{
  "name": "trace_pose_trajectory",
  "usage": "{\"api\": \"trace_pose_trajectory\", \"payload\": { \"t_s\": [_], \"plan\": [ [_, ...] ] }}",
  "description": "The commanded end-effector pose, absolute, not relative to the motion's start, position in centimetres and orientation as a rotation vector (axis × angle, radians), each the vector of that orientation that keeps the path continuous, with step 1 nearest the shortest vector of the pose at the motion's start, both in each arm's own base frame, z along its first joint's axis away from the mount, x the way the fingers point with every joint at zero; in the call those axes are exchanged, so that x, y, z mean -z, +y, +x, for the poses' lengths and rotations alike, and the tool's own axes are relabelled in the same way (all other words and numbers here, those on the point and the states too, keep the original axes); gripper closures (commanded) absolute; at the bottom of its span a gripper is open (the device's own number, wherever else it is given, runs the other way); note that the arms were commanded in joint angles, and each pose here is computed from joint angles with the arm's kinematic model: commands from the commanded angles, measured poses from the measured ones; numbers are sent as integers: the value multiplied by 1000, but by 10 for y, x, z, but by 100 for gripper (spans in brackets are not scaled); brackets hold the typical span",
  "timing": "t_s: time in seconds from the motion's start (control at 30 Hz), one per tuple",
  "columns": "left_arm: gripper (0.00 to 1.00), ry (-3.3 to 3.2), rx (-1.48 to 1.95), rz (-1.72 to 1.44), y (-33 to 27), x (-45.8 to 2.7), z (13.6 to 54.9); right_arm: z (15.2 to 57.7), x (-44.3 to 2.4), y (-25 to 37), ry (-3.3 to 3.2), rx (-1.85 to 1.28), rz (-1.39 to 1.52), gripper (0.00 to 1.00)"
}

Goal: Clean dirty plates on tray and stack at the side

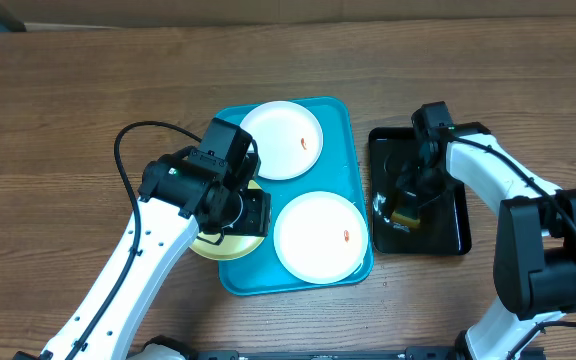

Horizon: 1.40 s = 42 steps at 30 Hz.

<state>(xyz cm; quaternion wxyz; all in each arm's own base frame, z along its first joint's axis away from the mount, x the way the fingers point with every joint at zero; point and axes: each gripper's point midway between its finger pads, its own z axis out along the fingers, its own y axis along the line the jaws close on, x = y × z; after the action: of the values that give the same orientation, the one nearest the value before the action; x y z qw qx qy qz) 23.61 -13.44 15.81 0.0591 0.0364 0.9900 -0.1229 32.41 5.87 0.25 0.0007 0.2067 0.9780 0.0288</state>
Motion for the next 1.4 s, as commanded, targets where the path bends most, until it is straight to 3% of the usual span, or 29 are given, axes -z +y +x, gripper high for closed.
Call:
{"api": "trace_pose_trajectory", "payload": {
  "t_s": [0.0, 0.17, 0.23, 0.3, 0.33, 0.47, 0.5, 0.7, 0.8, 0.9, 1.1, 1.27, 1.33, 1.37],
  "plan": [
    [38, 2962, 415, 99, -139, -171, 239, 316, 15, 51, 3104, -18, 653, 96],
    [35, 2937, 424, 102, -141, -172, 244, 346, -39, 55, 3036, -67, 406, 93],
    [34, 2937, 424, 101, -141, -172, 245, 349, -56, 56, 3021, -75, 353, 78],
    [31, 2934, 425, 102, -141, -172, 245, 341, -64, 57, 3044, -87, 357, 52],
    [30, 2933, 425, 102, -141, -172, 245, 334, -64, 59, 3070, -106, 360, 44],
    [25, 2916, 433, 103, -143, -174, 249, 308, -45, 71, 3159, -204, 387, 33],
    [23, 2914, 434, 103, -143, -174, 249, 304, -38, 70, 3162, -197, 416, 34],
    [23, 2914, 436, 102, -143, -174, 250, 281, 4, 67, 3168, -192, 507, 58],
    [22, 2914, 436, 102, -143, -174, 250, 276, 13, 66, 3161, -188, 535, 85],
    [20, 2912, 436, 103, -144, -174, 250, 285, 8, 64, 3135, -185, 533, 96],
    [21, 2913, 436, 102, -143, -174, 250, 322, -34, 67, 3052, -203, 395, 95],
    [14, 2913, 437, 102, -144, -174, 250, 331, -59, 69, 3033, -209, 313, 61],
    [5, 2916, 451, 104, -145, -174, 249, 324, -55, 68, 3058, -201, 330, 44],
    [4, 2918, 464, 107, -146, -174, 248, 321, -52, 67, 3068, -197, 352, 40]
  ]
}}
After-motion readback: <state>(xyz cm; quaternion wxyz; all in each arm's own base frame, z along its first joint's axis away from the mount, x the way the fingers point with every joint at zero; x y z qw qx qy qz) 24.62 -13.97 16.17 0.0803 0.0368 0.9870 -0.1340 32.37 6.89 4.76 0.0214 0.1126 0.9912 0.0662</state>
